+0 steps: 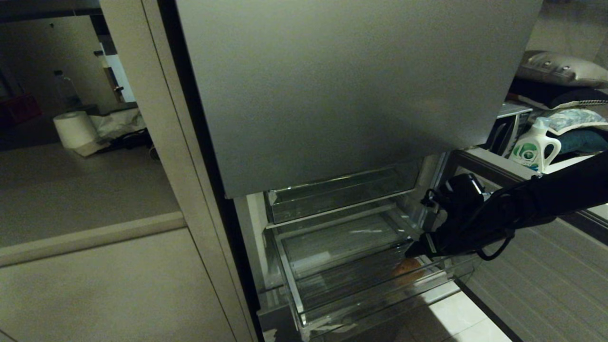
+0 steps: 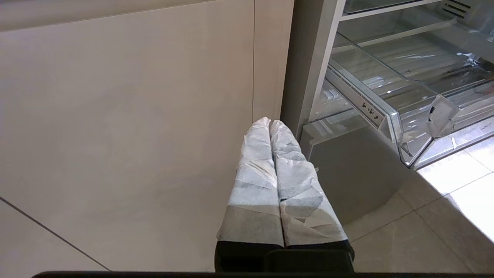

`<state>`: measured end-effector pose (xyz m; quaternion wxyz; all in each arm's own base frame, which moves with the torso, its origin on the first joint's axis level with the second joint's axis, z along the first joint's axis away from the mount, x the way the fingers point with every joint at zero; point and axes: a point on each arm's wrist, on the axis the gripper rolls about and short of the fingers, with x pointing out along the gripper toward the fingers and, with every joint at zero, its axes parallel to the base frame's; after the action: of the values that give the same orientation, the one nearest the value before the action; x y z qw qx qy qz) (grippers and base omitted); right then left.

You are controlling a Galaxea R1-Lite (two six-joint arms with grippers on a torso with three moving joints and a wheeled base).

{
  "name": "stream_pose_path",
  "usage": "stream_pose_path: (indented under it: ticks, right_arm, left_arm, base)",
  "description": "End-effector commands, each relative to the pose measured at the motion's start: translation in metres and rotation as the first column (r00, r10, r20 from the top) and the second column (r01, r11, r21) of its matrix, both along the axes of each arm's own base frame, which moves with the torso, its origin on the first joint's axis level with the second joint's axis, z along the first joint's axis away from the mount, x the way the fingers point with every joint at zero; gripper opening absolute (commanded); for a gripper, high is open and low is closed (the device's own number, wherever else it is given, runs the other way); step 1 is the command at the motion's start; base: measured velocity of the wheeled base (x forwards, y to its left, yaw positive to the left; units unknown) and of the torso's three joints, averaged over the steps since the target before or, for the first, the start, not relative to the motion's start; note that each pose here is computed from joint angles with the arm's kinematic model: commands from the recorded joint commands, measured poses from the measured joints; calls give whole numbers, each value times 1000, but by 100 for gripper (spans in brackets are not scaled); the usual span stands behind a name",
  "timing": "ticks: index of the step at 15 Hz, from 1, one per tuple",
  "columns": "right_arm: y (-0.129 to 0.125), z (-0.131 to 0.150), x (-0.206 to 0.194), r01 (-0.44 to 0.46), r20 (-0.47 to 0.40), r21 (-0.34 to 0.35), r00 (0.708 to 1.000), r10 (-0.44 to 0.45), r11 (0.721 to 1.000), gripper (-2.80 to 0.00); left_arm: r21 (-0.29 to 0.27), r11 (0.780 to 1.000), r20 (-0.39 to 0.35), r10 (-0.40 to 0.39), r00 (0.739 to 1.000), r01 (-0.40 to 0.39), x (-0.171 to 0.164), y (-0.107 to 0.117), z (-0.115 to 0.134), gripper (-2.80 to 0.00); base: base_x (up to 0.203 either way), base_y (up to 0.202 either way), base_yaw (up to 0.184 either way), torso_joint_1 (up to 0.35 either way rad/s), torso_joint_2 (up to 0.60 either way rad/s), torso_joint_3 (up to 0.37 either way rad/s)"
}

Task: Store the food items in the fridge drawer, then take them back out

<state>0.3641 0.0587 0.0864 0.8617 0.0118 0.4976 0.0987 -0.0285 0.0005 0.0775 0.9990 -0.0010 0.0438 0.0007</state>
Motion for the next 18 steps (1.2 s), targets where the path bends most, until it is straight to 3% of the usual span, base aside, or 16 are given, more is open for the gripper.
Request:
stream_pose_path:
  ticks: [1, 12, 18]
  right_arm:
    - [0, -2, -1, -2, 8, 2, 1000, 2, 1000, 0]
    - [7, -20, 9, -20, 24, 0, 1000, 20, 1000, 0]
    - [27, -32, 21, -64, 33, -12, 997, 64, 998, 0]
  left_arm:
    - [0, 1000, -1, 0, 1000, 0, 0, 0, 0, -280]
    - [0, 1000, -1, 0, 1000, 0, 0, 0, 0, -280]
    - [0, 1000, -1, 0, 1000, 0, 0, 0, 0, -280]
  base:
    - [0, 0, 0, 0, 0, 0]
    - [0, 0, 0, 0, 0, 0]
    - [0, 0, 0, 0, 0, 0]
